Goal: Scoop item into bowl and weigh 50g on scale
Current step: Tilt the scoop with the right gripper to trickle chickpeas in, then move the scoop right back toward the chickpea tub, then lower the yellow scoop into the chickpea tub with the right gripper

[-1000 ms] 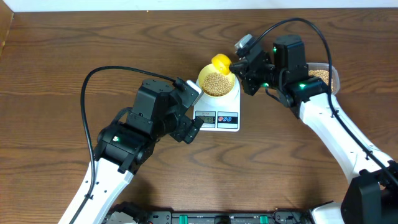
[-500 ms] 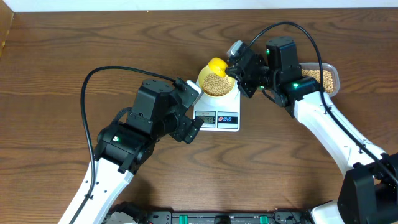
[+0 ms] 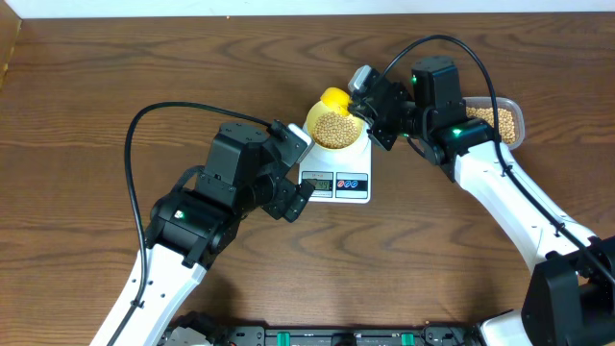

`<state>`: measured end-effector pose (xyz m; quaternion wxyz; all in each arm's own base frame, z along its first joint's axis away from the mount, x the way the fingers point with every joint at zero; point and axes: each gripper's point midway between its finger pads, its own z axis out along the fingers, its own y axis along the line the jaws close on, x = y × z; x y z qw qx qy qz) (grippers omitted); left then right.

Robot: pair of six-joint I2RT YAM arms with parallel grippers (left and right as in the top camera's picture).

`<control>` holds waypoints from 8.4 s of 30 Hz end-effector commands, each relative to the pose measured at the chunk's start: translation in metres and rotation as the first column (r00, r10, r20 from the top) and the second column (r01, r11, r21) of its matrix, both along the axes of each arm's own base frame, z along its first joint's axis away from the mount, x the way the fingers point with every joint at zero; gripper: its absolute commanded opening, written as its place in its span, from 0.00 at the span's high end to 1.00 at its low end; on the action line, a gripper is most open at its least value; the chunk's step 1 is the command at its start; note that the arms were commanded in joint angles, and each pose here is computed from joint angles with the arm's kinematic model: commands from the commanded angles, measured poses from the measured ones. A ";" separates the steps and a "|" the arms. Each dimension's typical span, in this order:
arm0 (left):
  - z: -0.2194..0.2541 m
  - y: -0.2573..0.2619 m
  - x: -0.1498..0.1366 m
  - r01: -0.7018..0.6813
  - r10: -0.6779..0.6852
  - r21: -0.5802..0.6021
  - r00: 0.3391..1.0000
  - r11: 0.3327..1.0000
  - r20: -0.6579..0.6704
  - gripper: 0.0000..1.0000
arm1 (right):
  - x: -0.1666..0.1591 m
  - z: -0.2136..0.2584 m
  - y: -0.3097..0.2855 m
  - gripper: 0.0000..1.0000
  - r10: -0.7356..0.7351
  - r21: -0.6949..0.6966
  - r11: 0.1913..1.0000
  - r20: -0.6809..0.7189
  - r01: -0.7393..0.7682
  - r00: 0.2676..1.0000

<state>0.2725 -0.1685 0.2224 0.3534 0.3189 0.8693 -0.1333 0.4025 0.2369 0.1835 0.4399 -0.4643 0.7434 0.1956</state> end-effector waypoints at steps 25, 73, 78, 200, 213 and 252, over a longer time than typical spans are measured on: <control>0.005 0.002 0.001 -0.006 0.006 -0.004 1.000 1.000 0.015 0.10 | 0.001 -0.007 -0.001 0.99 0.051 -0.071 0.996 0.066 -0.046 0.997; 0.005 0.002 0.001 -0.006 0.006 -0.004 1.000 1.000 0.015 0.10 | 0.034 0.033 -0.073 0.99 -0.399 0.249 0.834 -0.347 0.493 0.849; 0.005 0.002 0.001 -0.006 0.006 -0.004 1.000 1.000 0.015 0.10 | 0.040 0.061 -0.105 0.99 -0.521 0.281 0.745 -0.322 0.605 0.790; 0.005 0.002 0.001 -0.006 0.006 -0.004 1.000 1.000 0.015 0.10 | -0.010 -0.065 -0.275 0.92 -0.718 -0.246 -0.252 -0.601 0.936 -0.351; 0.005 0.002 0.001 -0.006 0.006 -0.004 1.000 1.000 0.015 0.10 | -0.011 -0.066 -0.274 0.82 -0.718 -0.251 -0.251 -0.599 0.935 -0.354; 0.005 0.002 0.001 -0.006 0.006 -0.004 1.000 1.000 0.015 0.10 | -0.006 -0.054 -0.237 0.01 -0.753 -0.222 0.082 -0.652 0.972 -0.085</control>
